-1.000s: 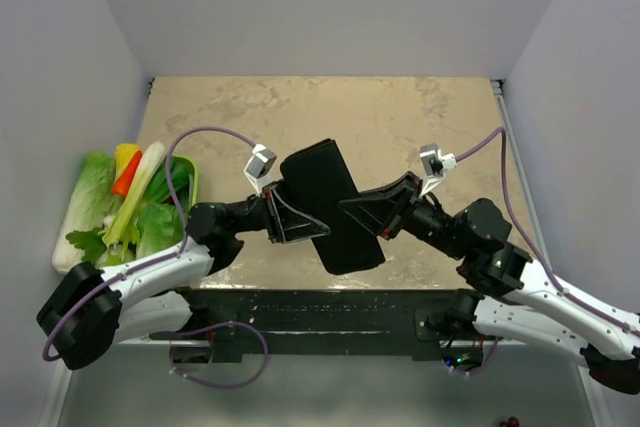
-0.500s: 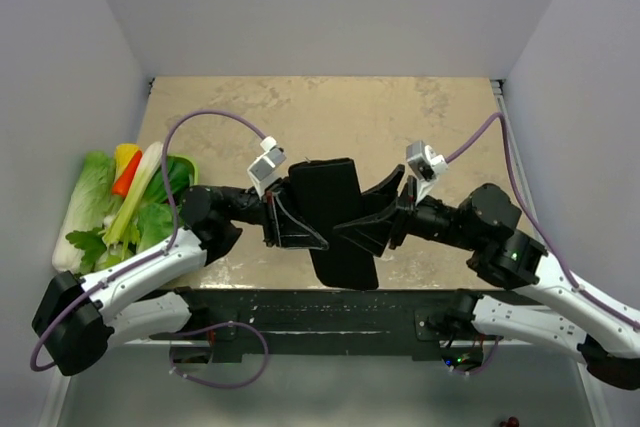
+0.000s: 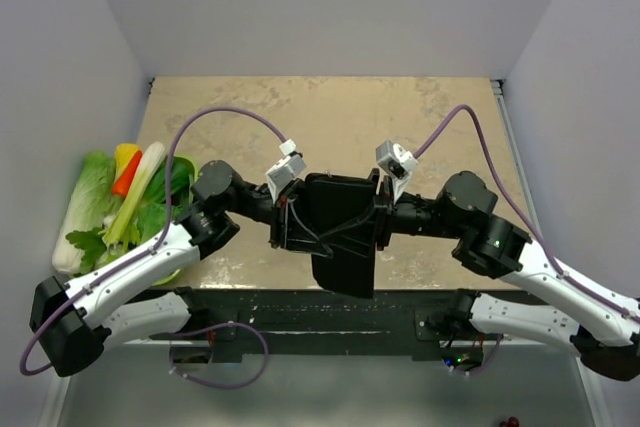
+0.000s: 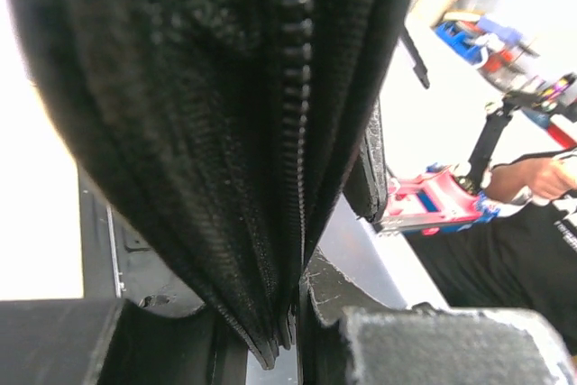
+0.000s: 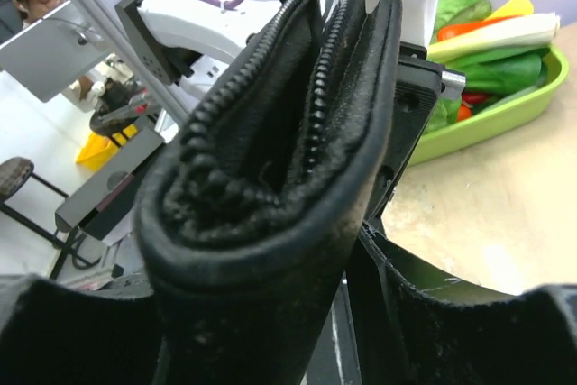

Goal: Sort the hair-cutting tools
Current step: Zip the hairdressing tool bag at the center of the board.

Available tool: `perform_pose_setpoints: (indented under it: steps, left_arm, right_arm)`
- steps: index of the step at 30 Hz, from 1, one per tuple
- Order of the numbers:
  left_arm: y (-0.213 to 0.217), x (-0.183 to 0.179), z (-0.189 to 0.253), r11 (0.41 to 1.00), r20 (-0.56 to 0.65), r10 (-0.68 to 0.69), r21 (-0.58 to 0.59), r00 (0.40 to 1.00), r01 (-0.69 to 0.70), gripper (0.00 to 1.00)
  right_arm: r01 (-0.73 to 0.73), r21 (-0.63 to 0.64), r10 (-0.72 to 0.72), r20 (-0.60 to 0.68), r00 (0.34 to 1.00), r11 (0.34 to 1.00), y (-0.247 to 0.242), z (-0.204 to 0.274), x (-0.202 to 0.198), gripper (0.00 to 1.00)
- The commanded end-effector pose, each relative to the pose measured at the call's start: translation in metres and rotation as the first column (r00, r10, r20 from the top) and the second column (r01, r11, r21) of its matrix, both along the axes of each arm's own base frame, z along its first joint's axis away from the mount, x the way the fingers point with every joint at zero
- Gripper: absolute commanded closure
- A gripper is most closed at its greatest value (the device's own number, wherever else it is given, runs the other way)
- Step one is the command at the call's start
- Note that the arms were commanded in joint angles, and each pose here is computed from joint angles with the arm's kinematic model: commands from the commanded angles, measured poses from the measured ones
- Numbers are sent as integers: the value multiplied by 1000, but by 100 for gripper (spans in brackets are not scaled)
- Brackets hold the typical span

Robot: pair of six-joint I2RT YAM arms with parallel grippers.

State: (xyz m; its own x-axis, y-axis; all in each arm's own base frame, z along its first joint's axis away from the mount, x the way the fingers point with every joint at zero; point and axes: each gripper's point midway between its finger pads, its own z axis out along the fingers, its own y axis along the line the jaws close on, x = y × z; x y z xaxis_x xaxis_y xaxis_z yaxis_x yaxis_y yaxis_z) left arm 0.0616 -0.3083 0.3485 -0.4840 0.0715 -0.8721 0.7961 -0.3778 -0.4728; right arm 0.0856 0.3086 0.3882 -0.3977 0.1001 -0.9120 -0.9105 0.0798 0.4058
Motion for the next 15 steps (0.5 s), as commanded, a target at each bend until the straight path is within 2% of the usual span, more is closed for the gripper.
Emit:
perform_pose_setpoints:
  steps: [1,2,3,4,6,8,9,13,15]
  left_arm:
    - [-3,-2,10,1000,75,-16,25,997,14,86]
    - [-4,0,9,999,75,-6,34,997,4,82]
    - [-5,2,4,999,76,-1,52,997,-3,81]
    - [-6,3,5,999,79,7,54,997,-11,81]
    - [-6,6,5,998,93,35,54,995,-41,70]
    - [-6,15,9,992,113,122,30,986,-126,63]
    - [0,14,17,986,141,164,-3,976,-165,53]
    - [13,22,42,949,195,314,-79,929,-304,44]
    - [19,19,49,944,207,329,-100,921,-315,43]
  right_arm:
    - [6,62,-11,80,997,998,-8,28,-2,79]
    - [8,63,-13,81,997,998,-9,28,-2,95]
    - [26,60,-31,79,996,998,-9,25,1,100]
    - [41,68,-46,79,996,997,-12,26,2,100]
    - [136,91,-142,62,988,986,-18,24,16,100]
    - [197,174,-212,67,975,965,-32,39,19,100]
    - [235,181,-248,53,967,955,-36,35,25,100]
    - [406,268,-426,17,905,874,-67,45,45,100]
    - [424,311,-451,15,893,850,-76,52,45,100]
